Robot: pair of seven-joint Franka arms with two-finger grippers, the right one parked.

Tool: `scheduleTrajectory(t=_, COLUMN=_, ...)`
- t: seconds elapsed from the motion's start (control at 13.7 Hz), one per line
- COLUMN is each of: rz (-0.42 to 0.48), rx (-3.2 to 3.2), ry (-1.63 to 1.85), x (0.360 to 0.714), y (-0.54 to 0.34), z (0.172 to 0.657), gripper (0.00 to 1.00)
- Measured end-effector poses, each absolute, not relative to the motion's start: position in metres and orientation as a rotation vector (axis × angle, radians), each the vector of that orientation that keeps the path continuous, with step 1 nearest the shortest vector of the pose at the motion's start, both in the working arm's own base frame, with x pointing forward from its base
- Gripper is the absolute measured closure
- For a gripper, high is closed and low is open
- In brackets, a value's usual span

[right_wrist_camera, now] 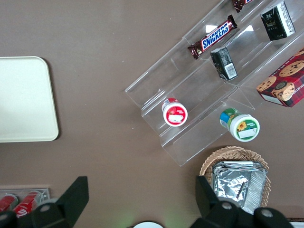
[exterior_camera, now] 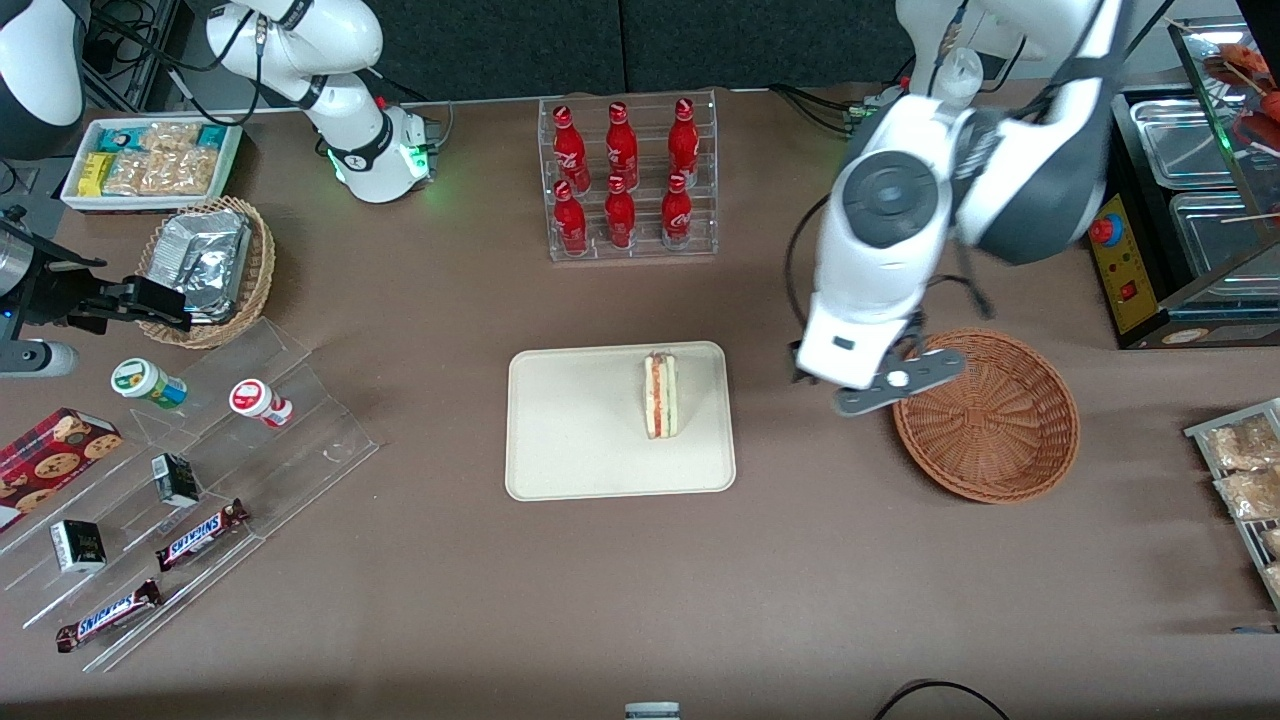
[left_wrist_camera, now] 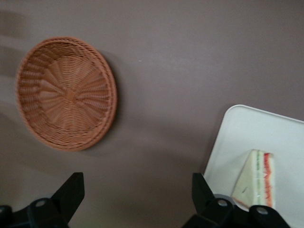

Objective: Place sandwich from basket to tray

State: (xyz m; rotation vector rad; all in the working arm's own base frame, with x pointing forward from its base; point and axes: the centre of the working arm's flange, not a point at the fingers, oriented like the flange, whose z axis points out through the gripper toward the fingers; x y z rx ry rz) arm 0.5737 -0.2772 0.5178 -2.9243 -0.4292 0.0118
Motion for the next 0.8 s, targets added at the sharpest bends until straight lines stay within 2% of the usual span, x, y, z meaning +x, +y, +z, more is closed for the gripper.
scheduleTrajectory(t=0.51, rz=0.026, rx=-3.029, ry=-0.361, x=0.578, y=-0.155, z=0.595, gripper=0.0)
scheduleTrajectory(t=0.8, rz=0.08, rx=-3.059, ry=-0.254, x=0.572, y=-0.091, z=0.618, gripper=0.0)
